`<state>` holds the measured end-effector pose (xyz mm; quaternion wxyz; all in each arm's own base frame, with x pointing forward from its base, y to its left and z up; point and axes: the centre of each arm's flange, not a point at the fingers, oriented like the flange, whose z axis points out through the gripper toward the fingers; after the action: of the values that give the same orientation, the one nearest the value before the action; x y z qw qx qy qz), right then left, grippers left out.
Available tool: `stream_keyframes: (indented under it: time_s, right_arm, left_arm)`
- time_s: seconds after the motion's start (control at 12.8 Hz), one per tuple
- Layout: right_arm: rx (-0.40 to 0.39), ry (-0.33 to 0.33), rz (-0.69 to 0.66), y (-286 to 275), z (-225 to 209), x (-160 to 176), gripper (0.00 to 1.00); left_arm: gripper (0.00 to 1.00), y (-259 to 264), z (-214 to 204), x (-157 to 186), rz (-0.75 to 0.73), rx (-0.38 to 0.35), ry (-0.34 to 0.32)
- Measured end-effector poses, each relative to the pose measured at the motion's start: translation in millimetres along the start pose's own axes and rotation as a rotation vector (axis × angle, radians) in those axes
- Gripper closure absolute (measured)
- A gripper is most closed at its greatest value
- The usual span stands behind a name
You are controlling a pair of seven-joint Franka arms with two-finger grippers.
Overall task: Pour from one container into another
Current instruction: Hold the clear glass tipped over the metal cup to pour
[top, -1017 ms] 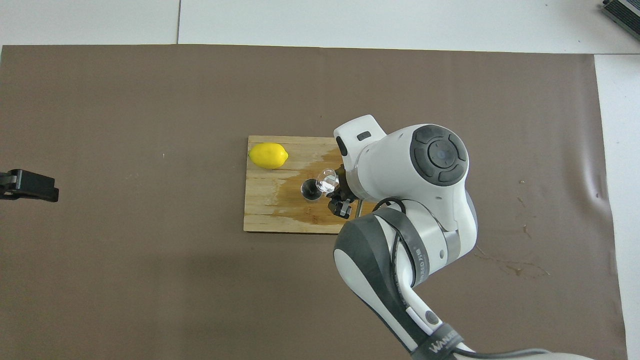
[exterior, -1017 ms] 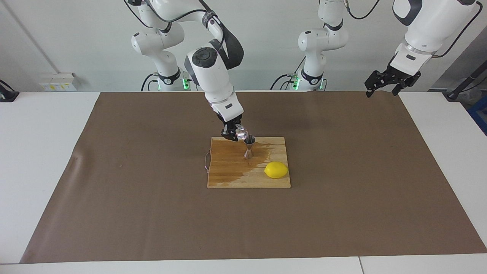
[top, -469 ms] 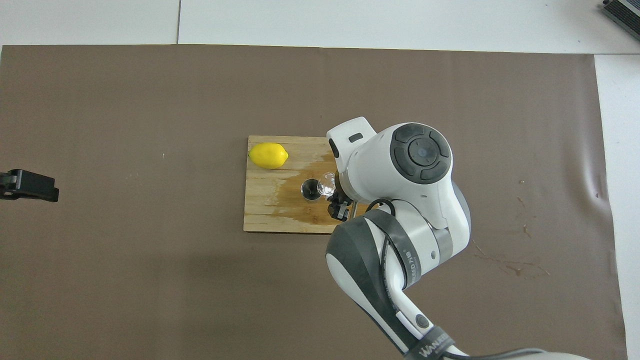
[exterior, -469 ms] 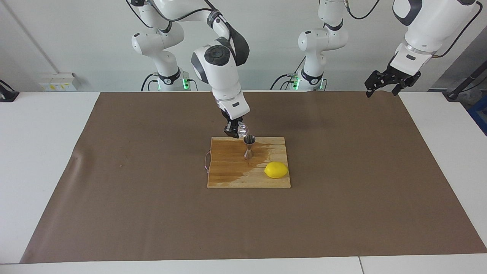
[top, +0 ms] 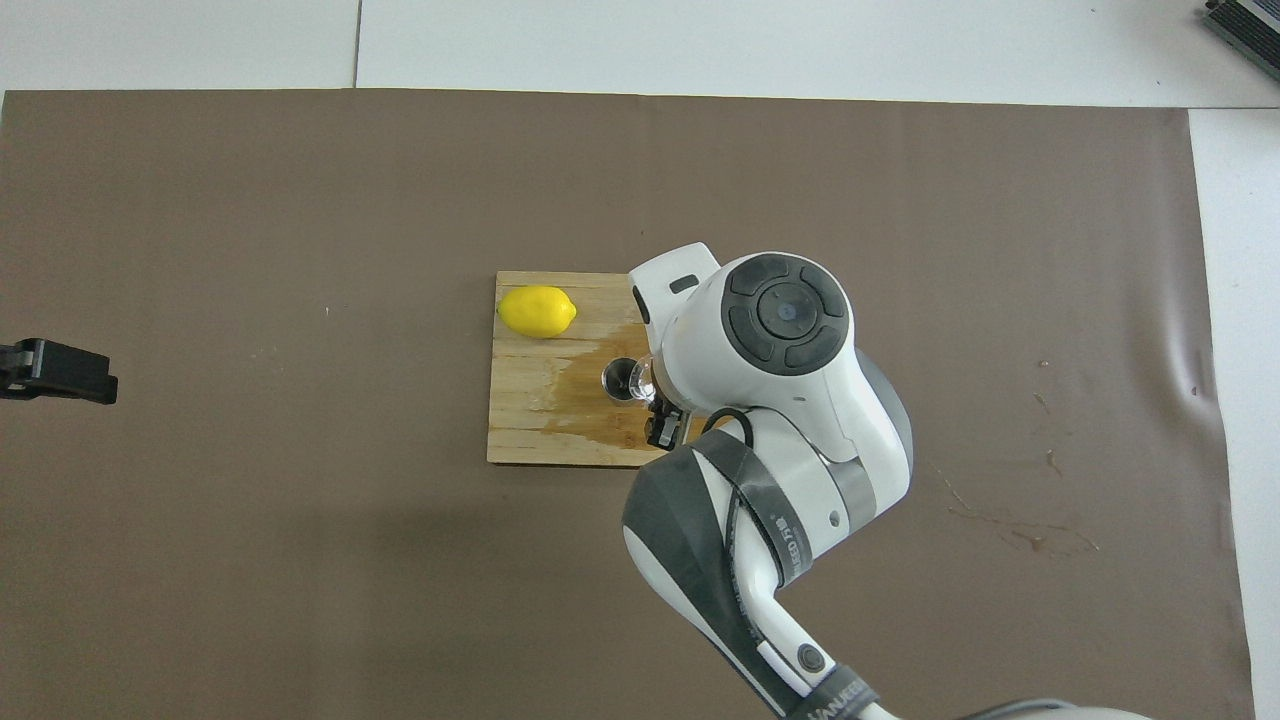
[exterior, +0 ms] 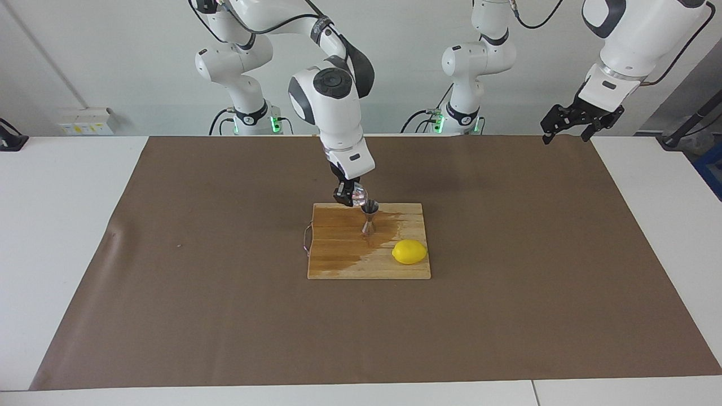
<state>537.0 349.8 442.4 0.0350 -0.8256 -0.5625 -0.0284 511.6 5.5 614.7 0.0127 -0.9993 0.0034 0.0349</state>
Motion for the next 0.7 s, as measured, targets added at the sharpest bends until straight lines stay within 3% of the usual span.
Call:
stream_keyframes:
  time_s: [0.7]
  right_arm:
    - [-0.043, -0.04, 0.071, -8.8, 2.0, 14.4, 0.52]
  left_arm:
    - [0.0, 0.0, 0.0, 0.0, 0.0, 0.0, 0.0]
